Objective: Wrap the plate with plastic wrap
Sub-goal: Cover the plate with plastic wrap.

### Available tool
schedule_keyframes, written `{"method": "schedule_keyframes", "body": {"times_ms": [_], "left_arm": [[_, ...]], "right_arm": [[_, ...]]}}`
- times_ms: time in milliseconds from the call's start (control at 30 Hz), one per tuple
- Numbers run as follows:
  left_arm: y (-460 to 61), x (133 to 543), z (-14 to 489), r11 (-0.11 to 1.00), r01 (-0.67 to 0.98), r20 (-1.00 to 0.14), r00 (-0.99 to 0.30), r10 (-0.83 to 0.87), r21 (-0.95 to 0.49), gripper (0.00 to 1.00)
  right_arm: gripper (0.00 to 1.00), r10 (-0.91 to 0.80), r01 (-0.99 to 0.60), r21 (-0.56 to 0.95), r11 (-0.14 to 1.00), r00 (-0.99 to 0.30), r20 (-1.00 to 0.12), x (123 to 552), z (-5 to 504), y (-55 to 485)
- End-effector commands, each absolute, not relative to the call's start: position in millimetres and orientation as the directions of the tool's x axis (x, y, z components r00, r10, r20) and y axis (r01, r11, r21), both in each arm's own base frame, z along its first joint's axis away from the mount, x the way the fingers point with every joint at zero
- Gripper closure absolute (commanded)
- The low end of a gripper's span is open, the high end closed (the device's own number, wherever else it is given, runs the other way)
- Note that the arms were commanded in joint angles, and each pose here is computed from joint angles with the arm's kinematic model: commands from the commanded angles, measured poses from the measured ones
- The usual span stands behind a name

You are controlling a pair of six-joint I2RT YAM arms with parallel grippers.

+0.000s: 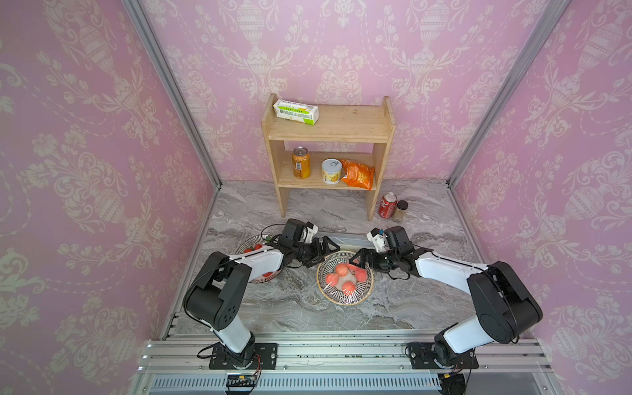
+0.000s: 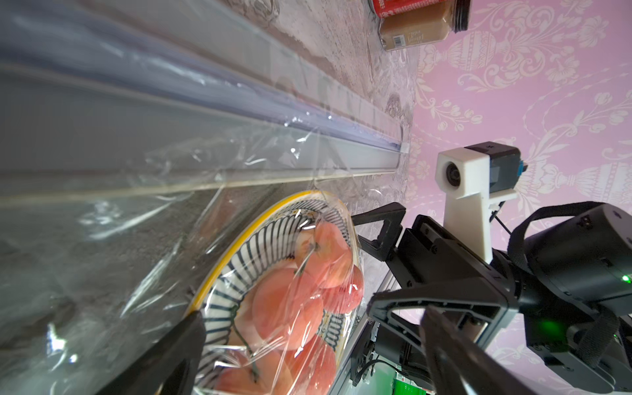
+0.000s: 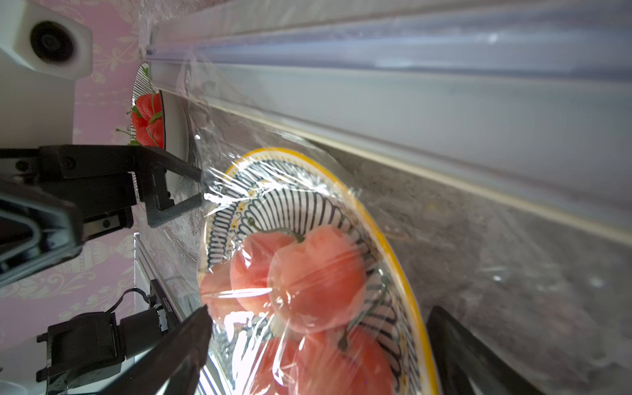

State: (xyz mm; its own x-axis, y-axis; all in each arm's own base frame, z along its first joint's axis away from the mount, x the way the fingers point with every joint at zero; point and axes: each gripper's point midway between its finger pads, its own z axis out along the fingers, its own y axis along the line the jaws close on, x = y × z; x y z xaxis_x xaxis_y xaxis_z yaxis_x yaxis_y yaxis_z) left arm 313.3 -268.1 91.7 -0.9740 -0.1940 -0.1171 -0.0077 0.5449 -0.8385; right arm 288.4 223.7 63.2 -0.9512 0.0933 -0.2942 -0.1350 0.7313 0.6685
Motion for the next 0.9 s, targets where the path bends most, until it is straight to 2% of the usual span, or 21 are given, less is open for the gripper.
{"method": "schedule_keyframes", "body": {"times_ms": [0,167,500,667,767,867], "left_arm": [[-264.2,302.8,80.4,0.568,-0.035,-0.084,-0.98,-0.181,-0.822,0.01],[-259.8,295.9,77.6,0.592,-0.037,-0.078,-0.983,-0.167,-0.805,0.01],[-228.0,310.0,93.5,0.718,0.021,-0.174,-0.975,-0.14,-0.696,0.01],[-213.2,320.5,116.3,0.72,0.035,-0.227,-0.958,-0.173,-0.693,0.01],[-204.9,321.9,132.7,0.714,0.041,-0.258,-0.946,-0.198,-0.699,0.01],[-196.4,312.7,133.1,0.726,0.016,-0.242,-0.947,-0.209,-0.687,0.01]], "right_arm": [[0.0,0.132,-0.079,0.687,0.722,-0.959,-0.25,277.5,62.8,226.1],[0.0,0.159,-0.04,0.717,0.696,-0.965,-0.207,264.5,63.3,235.0],[0.0,0.116,0.001,0.735,0.678,-0.988,-0.106,211.8,59.4,257.1],[0.0,0.073,-0.055,0.626,0.778,-0.981,-0.177,216.5,75.0,225.4],[0.0,0.062,-0.117,0.618,0.777,-0.964,-0.26,239.1,97.7,220.7],[0.0,0.029,-0.212,0.628,0.749,-0.936,-0.351,265.7,117.0,236.1]]}}
